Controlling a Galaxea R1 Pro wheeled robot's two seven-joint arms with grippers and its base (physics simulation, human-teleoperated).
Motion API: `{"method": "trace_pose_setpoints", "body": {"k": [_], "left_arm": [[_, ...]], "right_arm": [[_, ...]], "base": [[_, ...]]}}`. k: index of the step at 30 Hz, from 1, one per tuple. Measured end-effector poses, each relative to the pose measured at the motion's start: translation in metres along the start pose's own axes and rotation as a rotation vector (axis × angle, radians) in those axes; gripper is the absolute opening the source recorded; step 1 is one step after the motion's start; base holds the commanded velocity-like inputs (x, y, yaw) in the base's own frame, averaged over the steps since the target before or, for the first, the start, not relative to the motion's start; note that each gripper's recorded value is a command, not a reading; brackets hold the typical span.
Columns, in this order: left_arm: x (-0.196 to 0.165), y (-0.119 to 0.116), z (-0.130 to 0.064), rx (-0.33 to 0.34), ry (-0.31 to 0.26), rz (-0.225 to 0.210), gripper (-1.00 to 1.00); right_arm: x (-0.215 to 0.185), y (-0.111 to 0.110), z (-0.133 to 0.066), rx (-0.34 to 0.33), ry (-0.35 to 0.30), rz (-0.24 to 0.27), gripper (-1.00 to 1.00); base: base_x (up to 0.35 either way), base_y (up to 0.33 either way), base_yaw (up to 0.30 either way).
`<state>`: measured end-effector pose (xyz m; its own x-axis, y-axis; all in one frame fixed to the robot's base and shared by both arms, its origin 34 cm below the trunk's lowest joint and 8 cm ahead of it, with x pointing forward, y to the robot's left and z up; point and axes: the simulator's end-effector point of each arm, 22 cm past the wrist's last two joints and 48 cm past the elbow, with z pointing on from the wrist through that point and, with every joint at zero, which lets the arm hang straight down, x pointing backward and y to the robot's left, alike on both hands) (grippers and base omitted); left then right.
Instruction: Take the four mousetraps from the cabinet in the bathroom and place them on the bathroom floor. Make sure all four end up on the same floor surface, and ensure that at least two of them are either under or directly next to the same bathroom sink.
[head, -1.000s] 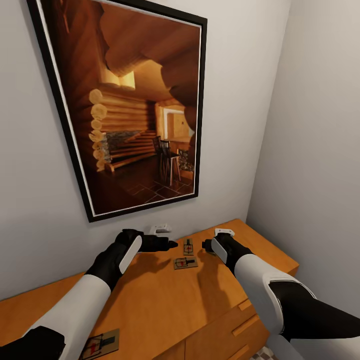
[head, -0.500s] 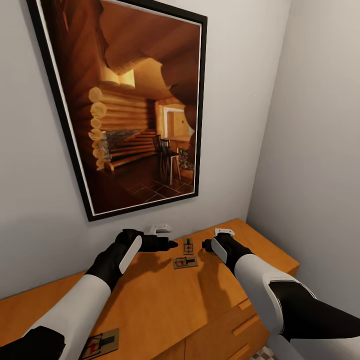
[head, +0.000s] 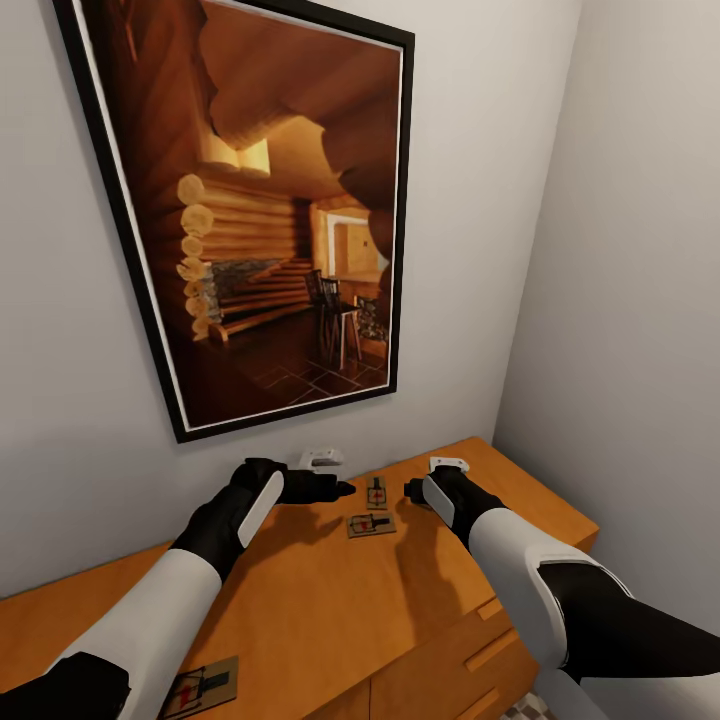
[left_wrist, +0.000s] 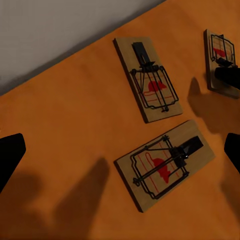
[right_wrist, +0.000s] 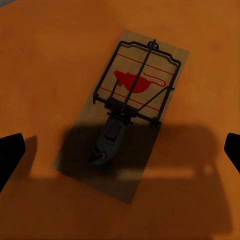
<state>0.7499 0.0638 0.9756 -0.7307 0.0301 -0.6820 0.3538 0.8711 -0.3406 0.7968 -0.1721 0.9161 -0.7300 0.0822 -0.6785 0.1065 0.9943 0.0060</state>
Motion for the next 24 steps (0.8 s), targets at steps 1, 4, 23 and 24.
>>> {"method": "trace_pose_setpoints", "body": {"k": [1, 4, 23, 24], "left_arm": [[0.0000, 0.0001, 0.0000, 0.000, 0.000, 0.000, 1.00], [0.0007, 0.0009, 0.0009, -0.001, 0.000, 0.000, 1.00], [0.0057, 0.0044, 0.0071, -0.002, 0.000, 0.001, 1.00], [0.0057, 0.0045, 0.0071, -0.002, 0.000, 0.001, 1.00]], "right_arm": [[0.0000, 0.0000, 0.0000, 0.000, 0.000, 0.000, 1.00], [0.0007, 0.0000, 0.0011, 0.000, 0.000, 0.000, 1.00], [0.0055, 0.0001, 0.0082, 0.000, 0.000, 0.000, 1.00], [0.0055, 0.0001, 0.0082, 0.000, -0.001, 0.000, 1.00]], "base": [[0.000, 0.000, 0.000], [0.000, 0.000, 0.000], [0.000, 0.000, 0.000], [0.000, 0.000, 0.000]]}}
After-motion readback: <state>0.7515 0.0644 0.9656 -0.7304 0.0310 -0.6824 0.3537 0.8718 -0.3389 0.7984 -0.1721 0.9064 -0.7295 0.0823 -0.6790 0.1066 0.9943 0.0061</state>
